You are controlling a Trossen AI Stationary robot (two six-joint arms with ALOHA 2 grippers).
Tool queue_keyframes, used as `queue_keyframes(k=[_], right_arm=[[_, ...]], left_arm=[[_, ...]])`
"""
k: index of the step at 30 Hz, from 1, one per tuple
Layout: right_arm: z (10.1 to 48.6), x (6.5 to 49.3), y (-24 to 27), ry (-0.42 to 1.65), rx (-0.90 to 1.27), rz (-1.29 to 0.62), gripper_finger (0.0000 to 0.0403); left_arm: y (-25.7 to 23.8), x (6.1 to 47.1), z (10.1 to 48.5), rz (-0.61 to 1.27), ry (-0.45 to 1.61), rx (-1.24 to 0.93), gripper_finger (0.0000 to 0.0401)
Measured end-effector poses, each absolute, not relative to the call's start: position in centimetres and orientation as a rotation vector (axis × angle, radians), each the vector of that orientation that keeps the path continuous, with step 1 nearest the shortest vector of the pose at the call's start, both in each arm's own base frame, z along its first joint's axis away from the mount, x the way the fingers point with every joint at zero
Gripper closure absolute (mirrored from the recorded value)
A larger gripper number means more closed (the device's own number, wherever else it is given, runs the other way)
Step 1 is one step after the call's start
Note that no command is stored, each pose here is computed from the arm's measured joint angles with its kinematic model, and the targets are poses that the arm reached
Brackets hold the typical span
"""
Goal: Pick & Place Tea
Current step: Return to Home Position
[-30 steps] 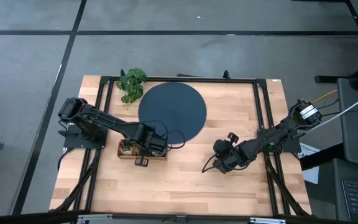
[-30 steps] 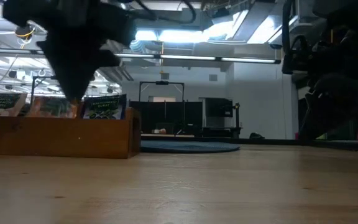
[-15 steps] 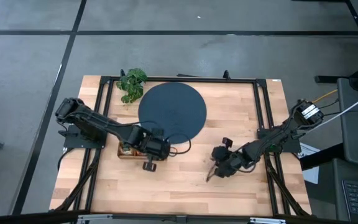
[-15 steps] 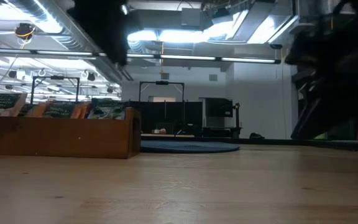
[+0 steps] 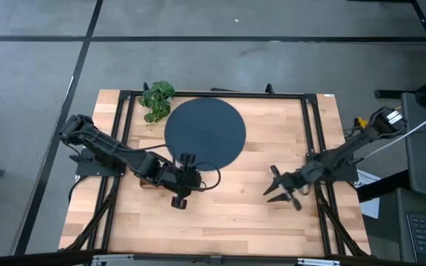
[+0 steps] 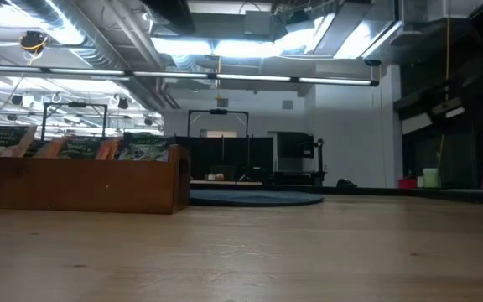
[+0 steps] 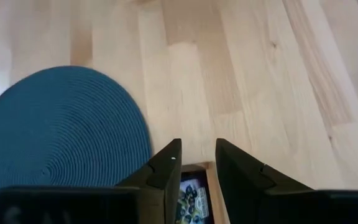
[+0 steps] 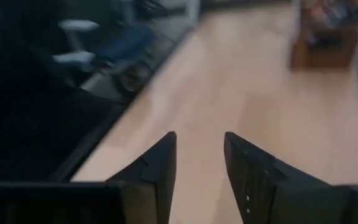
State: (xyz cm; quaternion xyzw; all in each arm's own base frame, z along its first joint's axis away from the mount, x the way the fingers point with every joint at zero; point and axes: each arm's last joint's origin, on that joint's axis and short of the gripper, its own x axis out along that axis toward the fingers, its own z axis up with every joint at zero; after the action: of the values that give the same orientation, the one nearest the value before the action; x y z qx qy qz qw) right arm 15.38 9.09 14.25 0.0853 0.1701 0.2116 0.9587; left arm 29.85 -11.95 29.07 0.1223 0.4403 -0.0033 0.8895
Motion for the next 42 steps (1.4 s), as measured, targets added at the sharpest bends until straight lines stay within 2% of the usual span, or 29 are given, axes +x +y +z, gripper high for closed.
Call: queue_keyframes(k=[5,11,20,36,42], right_arm=[[14.2,12.9,7.9,0.206,0.134,0.537,0.0267],[15.2,12.1,7.4,0.160,0.109,0.558,0.0267],[15.6,10.6,6.5,0.145,0.035,0.572,0.0267],[15.2,9.3,5.6,0.150,-0.111,0.549,0.0267],[15.1,9.3,5.6,0.149,-0.130,0.551,0.0267]], left_arm=[[-12.0,30.1,29.3,0.043,0.875,0.240,0.0308],[-11.9,30.1,29.3,0.069,0.861,0.221,0.0306],[-11.6,29.6,28.9,0.251,0.894,-0.060,0.0310],[-13.2,30.1,29.7,0.130,0.776,0.074,0.0313],[-13.0,29.6,28.2,0.080,0.726,0.064,0.0309]])
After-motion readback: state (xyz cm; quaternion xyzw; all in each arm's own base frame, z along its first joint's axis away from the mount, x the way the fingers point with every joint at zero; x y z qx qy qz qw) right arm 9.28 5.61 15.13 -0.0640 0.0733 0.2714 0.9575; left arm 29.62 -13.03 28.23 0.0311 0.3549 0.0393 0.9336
